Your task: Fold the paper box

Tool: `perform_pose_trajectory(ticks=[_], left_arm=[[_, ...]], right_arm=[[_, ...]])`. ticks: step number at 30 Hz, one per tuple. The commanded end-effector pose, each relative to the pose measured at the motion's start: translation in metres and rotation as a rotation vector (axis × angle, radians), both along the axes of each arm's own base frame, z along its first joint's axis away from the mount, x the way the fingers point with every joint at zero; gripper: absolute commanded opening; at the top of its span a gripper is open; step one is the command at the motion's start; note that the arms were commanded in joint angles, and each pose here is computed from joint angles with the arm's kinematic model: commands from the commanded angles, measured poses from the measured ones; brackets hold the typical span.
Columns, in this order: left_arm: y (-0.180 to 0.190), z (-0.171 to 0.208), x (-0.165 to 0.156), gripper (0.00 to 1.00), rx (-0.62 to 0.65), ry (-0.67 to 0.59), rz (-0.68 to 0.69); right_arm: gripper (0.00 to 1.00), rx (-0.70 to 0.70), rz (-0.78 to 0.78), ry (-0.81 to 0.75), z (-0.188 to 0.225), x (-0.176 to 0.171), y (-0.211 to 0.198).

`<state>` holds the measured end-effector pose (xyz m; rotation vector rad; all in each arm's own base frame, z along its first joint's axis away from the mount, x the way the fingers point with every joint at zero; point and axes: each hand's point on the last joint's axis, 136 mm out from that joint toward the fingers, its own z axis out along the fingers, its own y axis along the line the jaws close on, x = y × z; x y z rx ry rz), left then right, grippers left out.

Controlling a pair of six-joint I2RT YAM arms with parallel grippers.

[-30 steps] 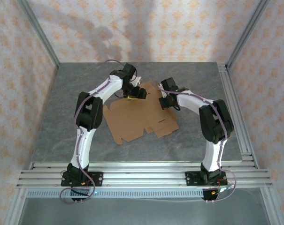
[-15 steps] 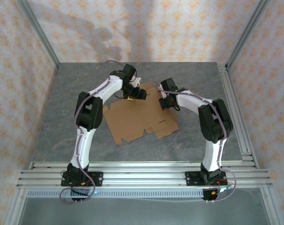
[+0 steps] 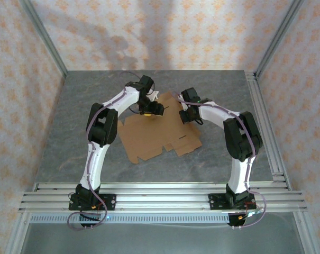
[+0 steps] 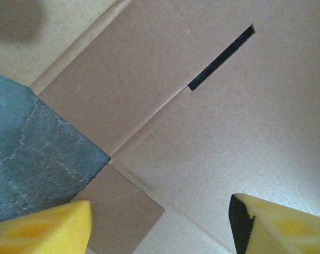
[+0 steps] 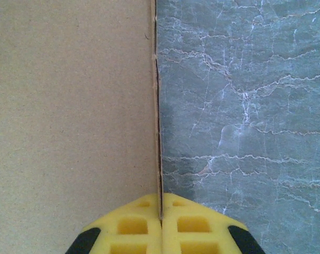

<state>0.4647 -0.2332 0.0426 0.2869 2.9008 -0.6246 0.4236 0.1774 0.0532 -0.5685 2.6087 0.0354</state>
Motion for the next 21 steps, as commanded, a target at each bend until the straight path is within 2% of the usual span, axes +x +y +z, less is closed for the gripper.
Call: perform_pose_trajectory(ticks=[1,5,10,14,21], left_arm=[[0.004,-0.009,-0.012,0.69,0.036,0.05,-0.002],[0.004,0.006,-0.005,0.7,0.031,0.002,0.013],[0.012,0.049,0.016,0.73,0.015,-0.151,0.098],[0.011,0.09,0.033,0.78,-0.06,-0.247,0.18],[-0.004,0.131,0.053,0.85,-0.143,-0.292,0.275]], right_arm=[[0.0,-0.007,-0.023,-0.006,0.003,0.007,-0.001],[0.0,-0.006,-0.022,-0.017,0.008,0.007,-0.001],[0.0,0.009,-0.005,-0.05,0.013,0.008,0.0],[0.0,0.024,0.013,-0.081,0.019,0.009,0.003],[0.0,0.088,0.055,-0.196,0.04,0.013,0.013]])
